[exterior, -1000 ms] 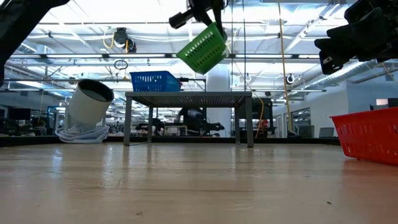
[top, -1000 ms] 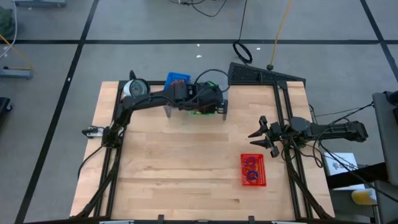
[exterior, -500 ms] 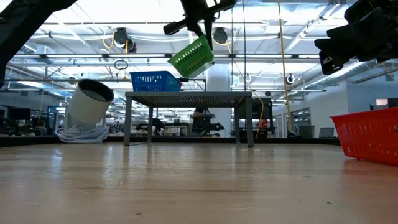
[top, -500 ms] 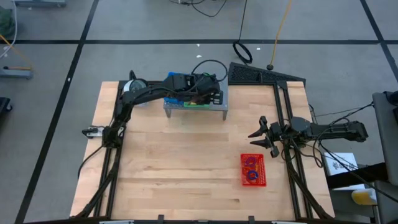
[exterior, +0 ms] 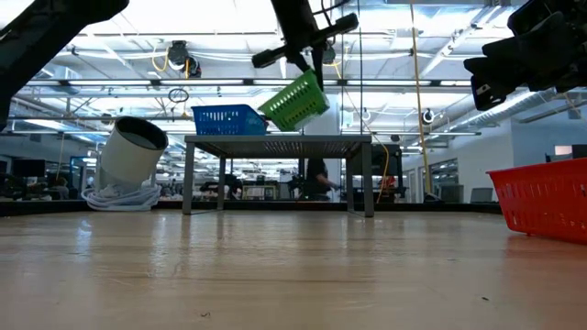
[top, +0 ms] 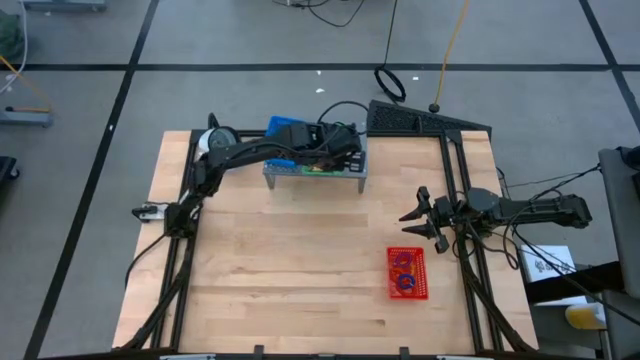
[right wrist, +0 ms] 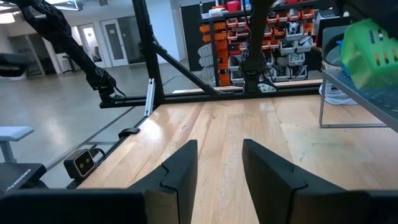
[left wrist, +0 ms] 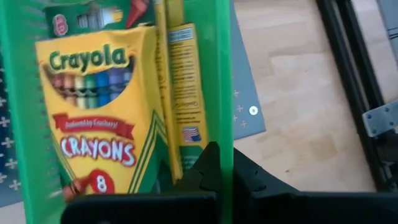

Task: Pick & Place Office Desk Supplies
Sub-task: Put the green bin on the shelf, then put the red bin on the shelf

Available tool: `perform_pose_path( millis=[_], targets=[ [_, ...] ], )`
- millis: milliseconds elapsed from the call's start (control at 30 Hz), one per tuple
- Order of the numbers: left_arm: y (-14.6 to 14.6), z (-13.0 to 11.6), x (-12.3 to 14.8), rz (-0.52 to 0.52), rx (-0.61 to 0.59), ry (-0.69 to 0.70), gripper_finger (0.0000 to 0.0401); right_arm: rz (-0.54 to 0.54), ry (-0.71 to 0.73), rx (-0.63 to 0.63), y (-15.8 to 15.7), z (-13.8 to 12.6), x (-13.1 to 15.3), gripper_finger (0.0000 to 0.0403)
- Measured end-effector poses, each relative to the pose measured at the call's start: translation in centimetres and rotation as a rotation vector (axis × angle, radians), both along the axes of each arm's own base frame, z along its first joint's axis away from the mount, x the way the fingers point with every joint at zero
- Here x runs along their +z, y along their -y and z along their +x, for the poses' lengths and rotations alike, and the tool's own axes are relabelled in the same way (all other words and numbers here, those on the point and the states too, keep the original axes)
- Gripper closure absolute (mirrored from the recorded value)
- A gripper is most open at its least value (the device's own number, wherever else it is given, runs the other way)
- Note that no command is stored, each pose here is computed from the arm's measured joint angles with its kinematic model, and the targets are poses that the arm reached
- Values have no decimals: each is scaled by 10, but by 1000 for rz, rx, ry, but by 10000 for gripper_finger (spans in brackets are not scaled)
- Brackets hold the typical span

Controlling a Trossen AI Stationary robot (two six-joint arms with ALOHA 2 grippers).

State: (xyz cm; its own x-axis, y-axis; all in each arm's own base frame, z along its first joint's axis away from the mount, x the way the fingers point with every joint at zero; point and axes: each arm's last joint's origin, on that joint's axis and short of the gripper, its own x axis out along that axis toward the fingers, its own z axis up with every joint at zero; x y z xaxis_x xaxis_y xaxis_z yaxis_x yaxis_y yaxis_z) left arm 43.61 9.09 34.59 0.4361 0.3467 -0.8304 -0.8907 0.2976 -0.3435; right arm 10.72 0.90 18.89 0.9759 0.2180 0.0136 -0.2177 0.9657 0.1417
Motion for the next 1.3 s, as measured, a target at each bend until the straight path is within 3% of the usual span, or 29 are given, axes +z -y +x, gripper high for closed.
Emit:
perform_pose_path(
  millis=[567, 933, 1300],
  targets=[
    [0, -3, 0, 44, 1, -33, 378, 0, 0, 0, 0, 0, 0, 287],
    [3, -5, -1, 87, 17, -77, 395, 0, 0, 0, 0, 0, 0, 287],
    [3, -6, 1, 119, 32, -80, 334, 0, 0, 0, 0, 0, 0, 287]
  ],
)
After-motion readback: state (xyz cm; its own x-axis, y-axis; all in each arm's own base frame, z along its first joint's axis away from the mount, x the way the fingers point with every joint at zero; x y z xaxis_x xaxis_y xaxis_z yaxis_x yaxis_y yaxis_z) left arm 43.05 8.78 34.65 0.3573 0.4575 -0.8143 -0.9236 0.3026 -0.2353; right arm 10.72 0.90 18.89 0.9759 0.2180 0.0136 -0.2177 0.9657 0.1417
